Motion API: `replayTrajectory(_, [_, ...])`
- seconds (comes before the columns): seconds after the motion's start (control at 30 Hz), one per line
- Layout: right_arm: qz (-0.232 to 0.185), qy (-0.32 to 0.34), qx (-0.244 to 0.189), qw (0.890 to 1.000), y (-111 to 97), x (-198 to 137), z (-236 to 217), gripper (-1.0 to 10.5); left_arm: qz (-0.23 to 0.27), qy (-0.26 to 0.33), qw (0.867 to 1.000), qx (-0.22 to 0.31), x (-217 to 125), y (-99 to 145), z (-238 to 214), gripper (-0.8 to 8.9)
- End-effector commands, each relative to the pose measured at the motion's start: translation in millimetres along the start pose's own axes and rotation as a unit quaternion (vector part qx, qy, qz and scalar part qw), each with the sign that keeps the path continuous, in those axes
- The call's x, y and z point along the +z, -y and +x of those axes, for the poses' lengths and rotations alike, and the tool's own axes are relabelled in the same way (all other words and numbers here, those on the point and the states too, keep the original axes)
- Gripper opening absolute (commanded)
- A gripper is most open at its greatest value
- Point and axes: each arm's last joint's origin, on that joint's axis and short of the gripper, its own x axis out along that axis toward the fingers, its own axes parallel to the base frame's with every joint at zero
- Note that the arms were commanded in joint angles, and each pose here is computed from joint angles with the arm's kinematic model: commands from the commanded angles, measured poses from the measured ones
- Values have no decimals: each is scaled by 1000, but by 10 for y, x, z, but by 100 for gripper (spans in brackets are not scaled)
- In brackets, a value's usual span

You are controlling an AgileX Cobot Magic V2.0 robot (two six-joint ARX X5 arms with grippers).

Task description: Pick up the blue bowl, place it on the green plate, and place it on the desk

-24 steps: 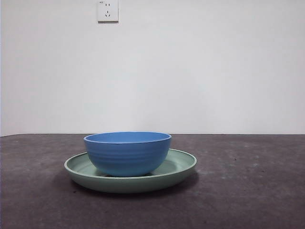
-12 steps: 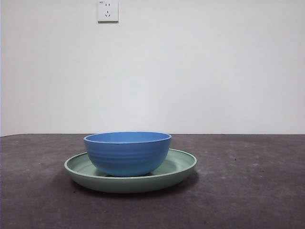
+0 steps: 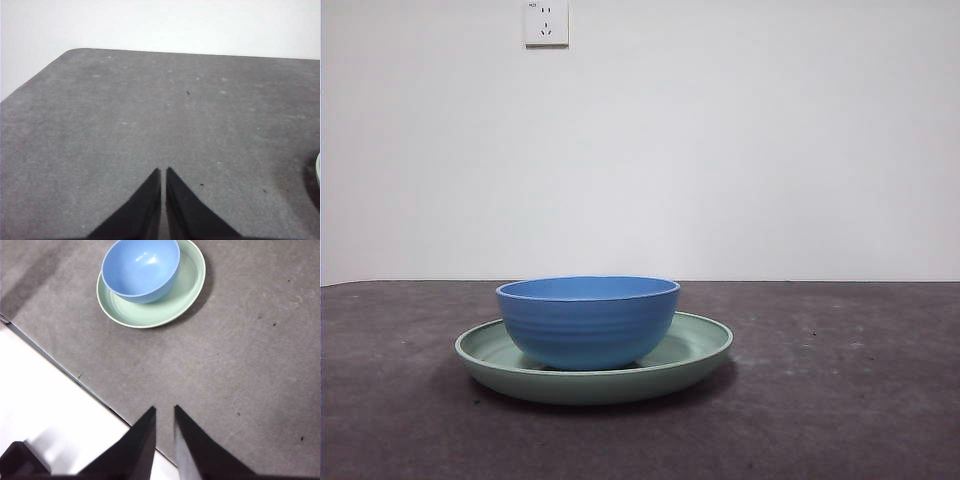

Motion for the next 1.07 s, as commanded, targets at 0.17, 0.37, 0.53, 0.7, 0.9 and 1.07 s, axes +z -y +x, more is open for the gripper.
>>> replayTrajectory(0.17, [1,25,-5,1000,-6,-26,-71,53,4,-12,1000,3,-71,-5,19,19])
replayTrajectory(0.37, [-43,87,-40,994,46,-15,-110,53,4,-12,1000,3,-71,-5,19,19])
replayTrajectory(0.53, [-33,181,-95,978,202,-36,-3,53,4,-12,1000,3,-71,-5,19,19])
replayTrajectory(0.7, [-51,270,-140,951,367,-184,207,53,4,-12,1000,3,-71,-5,19,19])
replayTrajectory(0.9, [-96,373,-170,907,511,-445,488,53,4,-12,1000,3,-71,-5,19,19])
replayTrajectory(1.07, [-115,413,-182,885,582,-676,686,53,4,-12,1000,3,-71,-5,19,19])
